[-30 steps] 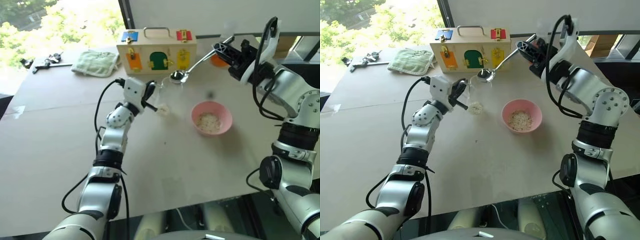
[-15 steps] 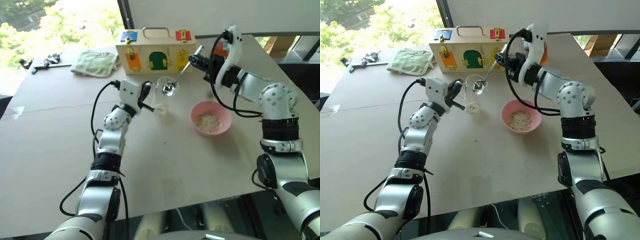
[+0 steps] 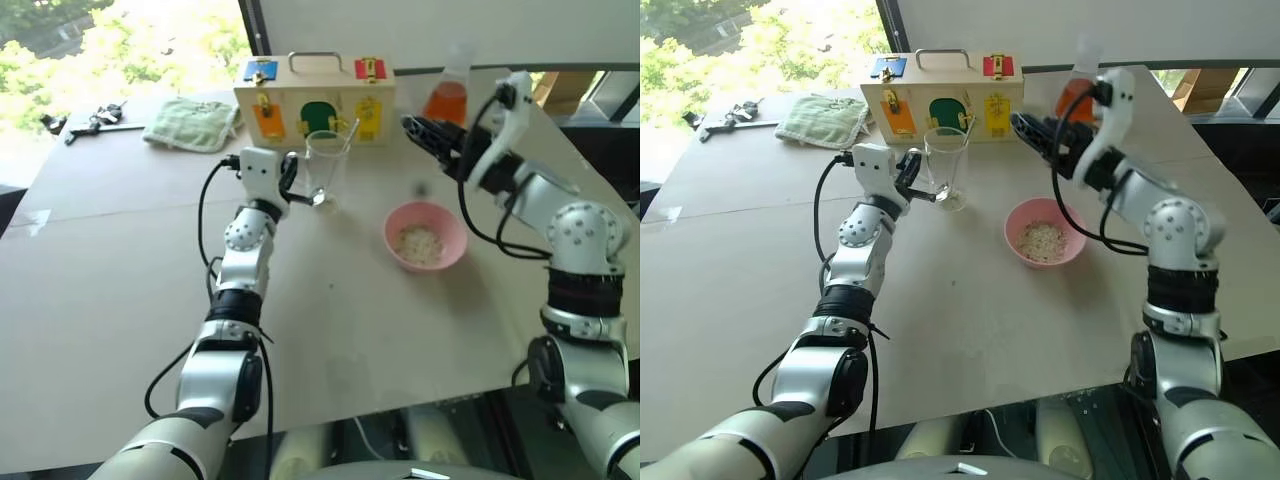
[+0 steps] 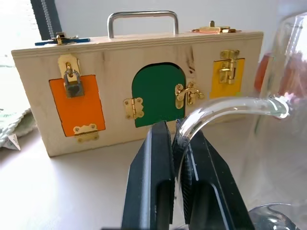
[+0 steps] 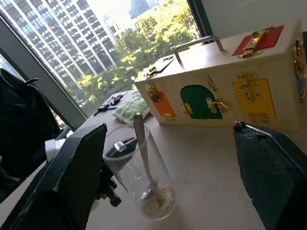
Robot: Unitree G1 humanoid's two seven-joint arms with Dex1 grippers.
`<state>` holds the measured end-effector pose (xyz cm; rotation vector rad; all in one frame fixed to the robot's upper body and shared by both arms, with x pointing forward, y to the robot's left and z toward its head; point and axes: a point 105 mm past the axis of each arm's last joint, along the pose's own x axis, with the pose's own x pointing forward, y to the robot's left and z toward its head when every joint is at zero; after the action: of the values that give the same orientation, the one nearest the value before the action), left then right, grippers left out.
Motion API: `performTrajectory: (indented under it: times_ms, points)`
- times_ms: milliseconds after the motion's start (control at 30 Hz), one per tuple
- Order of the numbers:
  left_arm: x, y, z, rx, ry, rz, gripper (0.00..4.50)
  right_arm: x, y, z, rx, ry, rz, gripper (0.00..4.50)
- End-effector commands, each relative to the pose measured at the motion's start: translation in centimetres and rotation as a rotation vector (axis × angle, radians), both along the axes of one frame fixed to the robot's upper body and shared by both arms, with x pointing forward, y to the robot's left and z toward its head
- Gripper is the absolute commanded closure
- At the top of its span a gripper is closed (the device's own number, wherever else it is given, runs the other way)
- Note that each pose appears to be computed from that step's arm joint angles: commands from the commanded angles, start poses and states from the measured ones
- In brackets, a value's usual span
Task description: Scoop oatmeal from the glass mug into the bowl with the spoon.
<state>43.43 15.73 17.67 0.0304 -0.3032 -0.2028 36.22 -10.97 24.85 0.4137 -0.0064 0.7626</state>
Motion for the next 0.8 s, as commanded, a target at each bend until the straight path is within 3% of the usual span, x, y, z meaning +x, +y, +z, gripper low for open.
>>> performTrajectory:
  times_ms: [33,167,300,333,400,500,600,633,800]
  points:
    - [-0.4,0.8,0.5,-0.063,-0.049,0.031,4.50,-3.2,-1.1,-0.6,-0.001,-0.026,0.035,0.24]
    - [-1.0,0.9,-1.5,-0.043,-0.024,0.041,4.50,-5.5,-3.2,-4.3,-0.166,-0.040,-0.047,0.24]
    - [-1.7,0.8,-2.2,-0.020,-0.034,0.038,4.50,-8.5,-2.7,-6.0,-0.229,-0.053,0.023,0.24]
    - [-1.8,0.9,-2.3,-0.026,-0.032,0.041,3.77,-9.4,-2.2,-6.4,-0.255,-0.062,0.059,0.17]
    - [-2.0,1.1,-2.6,-0.022,-0.027,0.040,3.08,-11.0,-1.3,-6.9,-0.269,-0.074,0.131,0.17]
    - [-2.6,1.3,-3.3,-0.019,-0.022,0.037,1.67,-13.7,-0.4,-8.6,-0.278,-0.042,0.237,0.17]
    - [-4.0,1.7,-4.3,-0.006,-0.013,0.032,0.35,-15.8,-1.1,-11.9,-0.388,-0.002,0.276,0.17]
    - [-4.6,1.8,-4.6,0.012,-0.010,0.027,0.05,-16.3,-1.6,-12.6,-0.401,0.005,0.275,0.17]
    - [-6.3,2.8,-4.1,0.122,-0.013,-0.002,0.05,-15.7,-3.3,-13.2,-0.365,-0.002,0.206,0.17]
